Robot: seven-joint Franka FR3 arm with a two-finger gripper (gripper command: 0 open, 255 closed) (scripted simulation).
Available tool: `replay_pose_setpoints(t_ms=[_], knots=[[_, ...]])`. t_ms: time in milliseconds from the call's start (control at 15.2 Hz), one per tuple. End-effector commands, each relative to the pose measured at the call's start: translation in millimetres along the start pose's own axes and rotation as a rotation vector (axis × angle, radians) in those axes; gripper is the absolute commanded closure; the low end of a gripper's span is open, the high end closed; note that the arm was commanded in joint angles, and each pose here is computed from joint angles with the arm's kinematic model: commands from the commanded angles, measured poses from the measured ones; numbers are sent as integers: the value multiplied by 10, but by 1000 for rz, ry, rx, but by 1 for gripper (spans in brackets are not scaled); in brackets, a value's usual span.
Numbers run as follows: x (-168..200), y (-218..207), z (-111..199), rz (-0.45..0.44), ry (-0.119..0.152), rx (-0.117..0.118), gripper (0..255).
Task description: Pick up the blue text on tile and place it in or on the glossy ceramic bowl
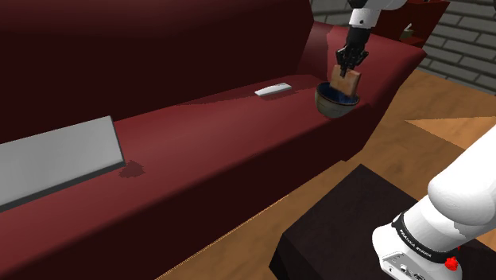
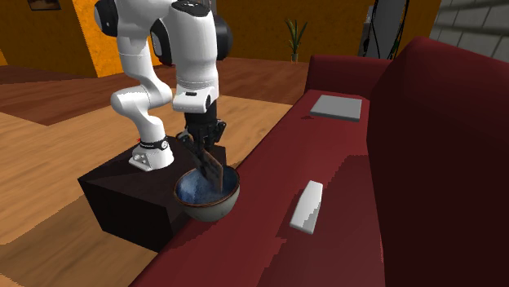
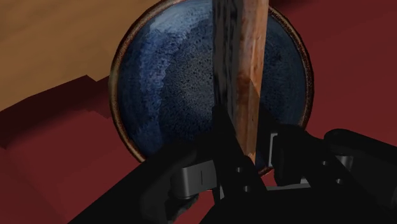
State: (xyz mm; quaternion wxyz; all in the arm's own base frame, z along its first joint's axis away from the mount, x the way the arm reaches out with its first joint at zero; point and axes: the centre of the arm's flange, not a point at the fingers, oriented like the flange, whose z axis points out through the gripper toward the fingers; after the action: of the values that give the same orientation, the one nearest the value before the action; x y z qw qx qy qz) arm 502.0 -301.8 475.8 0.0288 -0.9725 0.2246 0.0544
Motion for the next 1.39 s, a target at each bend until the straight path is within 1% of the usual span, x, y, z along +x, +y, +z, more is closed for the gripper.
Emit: replay_pose_setpoints(t_ms=[0, 528, 594, 924, 1188, 1320], knots=[[10, 4, 109, 0, 1, 0, 255], [12, 4, 128, 0, 1, 0, 255], [12, 4, 128, 0, 1, 0, 0], [12, 4, 128, 0, 1, 0, 0], [12, 4, -372, 0, 1, 0, 0], [11, 4, -372, 0, 1, 0, 0]])
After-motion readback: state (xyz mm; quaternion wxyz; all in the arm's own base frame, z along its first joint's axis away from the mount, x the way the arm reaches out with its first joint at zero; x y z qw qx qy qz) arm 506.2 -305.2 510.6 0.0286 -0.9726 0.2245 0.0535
